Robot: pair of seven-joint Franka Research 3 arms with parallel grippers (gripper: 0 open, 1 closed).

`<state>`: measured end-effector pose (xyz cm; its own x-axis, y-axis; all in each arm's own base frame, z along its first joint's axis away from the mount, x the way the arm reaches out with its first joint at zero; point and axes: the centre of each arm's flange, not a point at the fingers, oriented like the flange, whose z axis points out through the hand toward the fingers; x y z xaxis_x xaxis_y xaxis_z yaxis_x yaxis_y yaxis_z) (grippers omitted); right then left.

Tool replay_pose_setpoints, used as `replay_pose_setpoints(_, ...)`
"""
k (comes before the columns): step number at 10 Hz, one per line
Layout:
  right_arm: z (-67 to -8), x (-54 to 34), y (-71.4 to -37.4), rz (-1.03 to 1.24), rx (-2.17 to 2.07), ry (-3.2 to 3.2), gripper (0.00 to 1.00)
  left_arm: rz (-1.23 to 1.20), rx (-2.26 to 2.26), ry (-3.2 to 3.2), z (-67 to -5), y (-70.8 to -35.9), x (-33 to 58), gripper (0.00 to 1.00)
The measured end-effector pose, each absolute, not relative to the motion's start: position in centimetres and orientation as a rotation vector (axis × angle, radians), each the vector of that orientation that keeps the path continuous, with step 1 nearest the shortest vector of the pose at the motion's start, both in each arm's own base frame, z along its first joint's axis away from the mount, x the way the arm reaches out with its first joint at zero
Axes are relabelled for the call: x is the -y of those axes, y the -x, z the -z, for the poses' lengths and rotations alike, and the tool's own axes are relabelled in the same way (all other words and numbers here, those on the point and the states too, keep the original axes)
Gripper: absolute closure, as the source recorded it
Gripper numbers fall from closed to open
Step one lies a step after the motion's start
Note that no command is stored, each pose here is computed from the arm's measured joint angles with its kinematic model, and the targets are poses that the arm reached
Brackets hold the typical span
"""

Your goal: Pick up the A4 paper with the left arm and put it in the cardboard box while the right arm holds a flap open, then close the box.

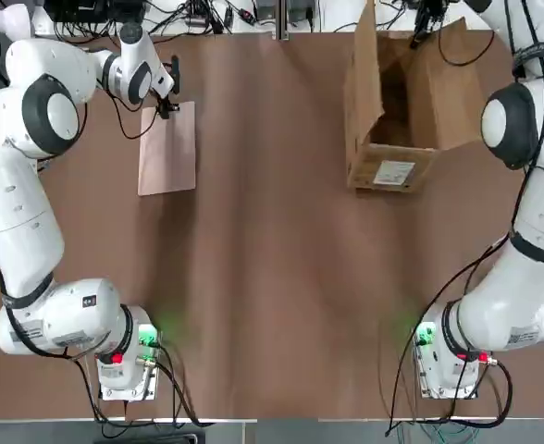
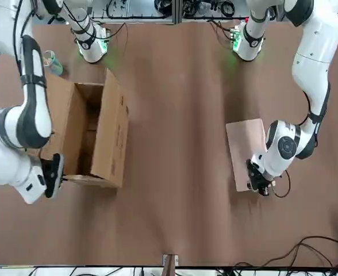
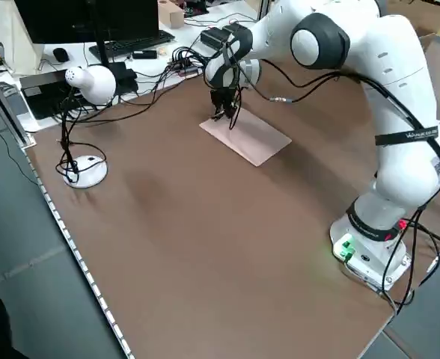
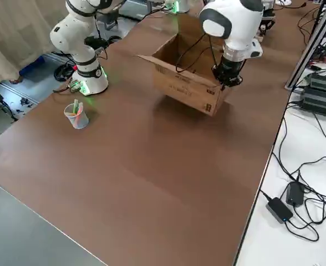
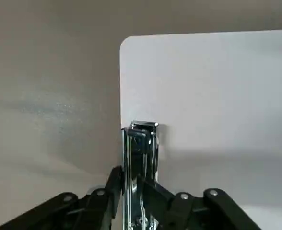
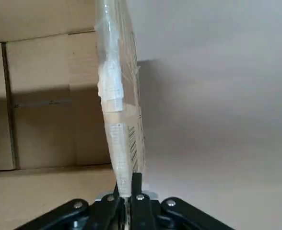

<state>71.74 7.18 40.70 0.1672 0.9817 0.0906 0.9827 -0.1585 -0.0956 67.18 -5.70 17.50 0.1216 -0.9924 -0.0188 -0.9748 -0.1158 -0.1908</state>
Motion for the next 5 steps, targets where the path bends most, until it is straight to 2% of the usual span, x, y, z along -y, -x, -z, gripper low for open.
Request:
replay_pose_setpoints(4,-40.5,-16.1,-70.8,0.050,1.969,2.307,0.94,0.166,-1.958,2.244,-17.6,-67.4,5.3,0.96)
replay_pose_setpoints(5,-40.5,-17.5,-70.6,0.064,1.967,2.316,0.94,0.146,-1.944,2.257,-17.8,-67.6,4.7,0.97)
